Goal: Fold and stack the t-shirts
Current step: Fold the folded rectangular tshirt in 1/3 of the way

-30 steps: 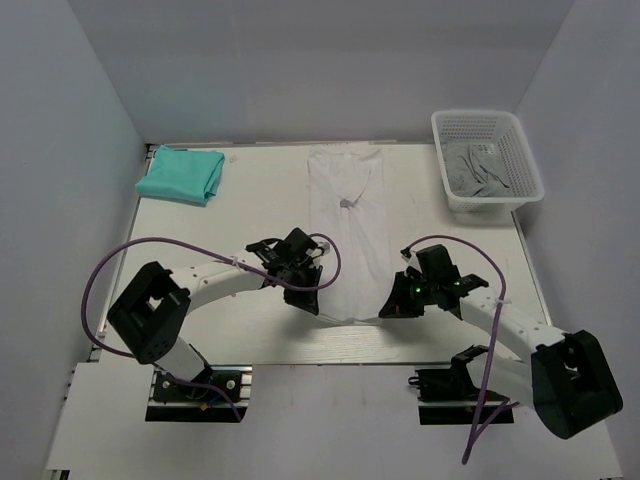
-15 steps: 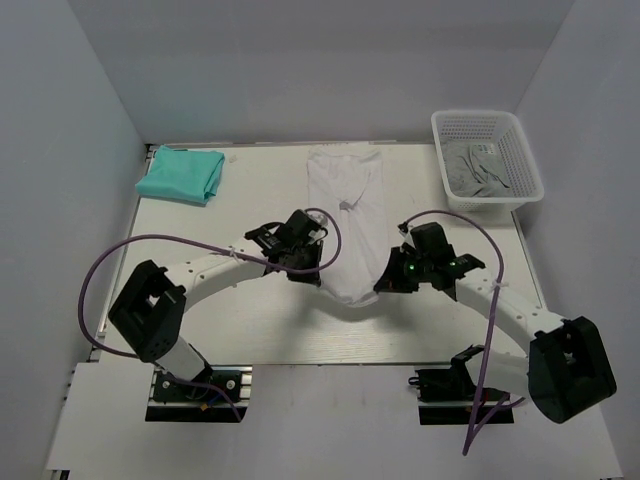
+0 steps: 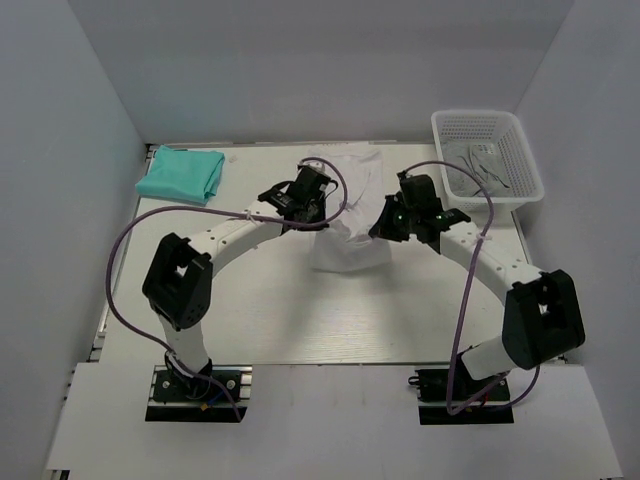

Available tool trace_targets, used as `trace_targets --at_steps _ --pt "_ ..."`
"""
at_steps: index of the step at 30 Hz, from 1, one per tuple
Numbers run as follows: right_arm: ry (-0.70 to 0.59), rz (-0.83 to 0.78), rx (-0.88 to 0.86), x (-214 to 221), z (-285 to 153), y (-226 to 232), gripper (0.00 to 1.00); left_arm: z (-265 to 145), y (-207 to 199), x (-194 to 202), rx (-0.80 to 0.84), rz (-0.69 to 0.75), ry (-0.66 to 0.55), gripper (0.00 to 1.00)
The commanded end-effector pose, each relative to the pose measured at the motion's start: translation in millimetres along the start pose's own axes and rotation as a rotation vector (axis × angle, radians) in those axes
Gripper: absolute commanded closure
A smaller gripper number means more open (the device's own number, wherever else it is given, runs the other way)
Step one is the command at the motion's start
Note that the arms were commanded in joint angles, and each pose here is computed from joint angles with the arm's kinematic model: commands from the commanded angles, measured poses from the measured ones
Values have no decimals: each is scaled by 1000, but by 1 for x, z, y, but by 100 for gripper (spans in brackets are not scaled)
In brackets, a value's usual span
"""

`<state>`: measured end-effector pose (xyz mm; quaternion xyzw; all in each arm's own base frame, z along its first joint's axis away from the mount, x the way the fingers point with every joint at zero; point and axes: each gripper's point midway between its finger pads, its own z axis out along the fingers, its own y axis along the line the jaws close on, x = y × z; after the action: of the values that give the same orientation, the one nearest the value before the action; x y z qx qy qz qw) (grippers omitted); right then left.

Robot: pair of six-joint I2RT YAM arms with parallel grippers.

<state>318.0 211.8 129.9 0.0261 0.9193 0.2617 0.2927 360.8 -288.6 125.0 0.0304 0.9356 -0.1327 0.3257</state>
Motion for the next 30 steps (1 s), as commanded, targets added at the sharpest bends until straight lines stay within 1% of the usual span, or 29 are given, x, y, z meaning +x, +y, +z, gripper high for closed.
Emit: trace_targets --at_steps 1,3,5,8,9,10,11,13,17,20,21,22,24,30 --pt "-108 17 41 -46 8 2 100 -1 3 -36 -31 2 -92 100" --pt "-121 14 33 -58 10 7 100 4 9 -47 -37 0 -114 100" --pt "-122 12 34 -67 20 8 100 15 14 -43 -44 7 -91 100" --pt "-122 18 46 -79 30 5 100 24 13 -54 -29 1 -96 100" --pt "-110 22 56 -79 36 1 100 32 15 -48 -40 5 -78 100" --pt "-111 14 42 -85 37 5 100 30 12 -55 -29 1 -98 100" --pt "-109 17 49 -87 42 2 100 36 18 -53 -42 -5 -88 100" --pt "-101 21 74 -92 56 -7 100 41 19 -60 -37 -7 -112 100" --pt "-104 34 95 -102 71 -15 100 59 29 -68 -59 -25 -109 100" --pt "-99 43 103 -108 79 -19 100 66 27 -73 -41 -22 -110 100" --pt "-85 62 120 -106 84 -28 100 74 32 -71 -44 -18 -97 100" --pt "-77 66 125 -105 88 -30 100 76 28 -75 -29 -19 -104 100" --pt "-69 83 128 -106 95 -35 100 86 32 -73 -32 -15 -88 100" --pt "-30 125 105 -111 113 -41 100 101 29 -81 -16 2 -85 100"
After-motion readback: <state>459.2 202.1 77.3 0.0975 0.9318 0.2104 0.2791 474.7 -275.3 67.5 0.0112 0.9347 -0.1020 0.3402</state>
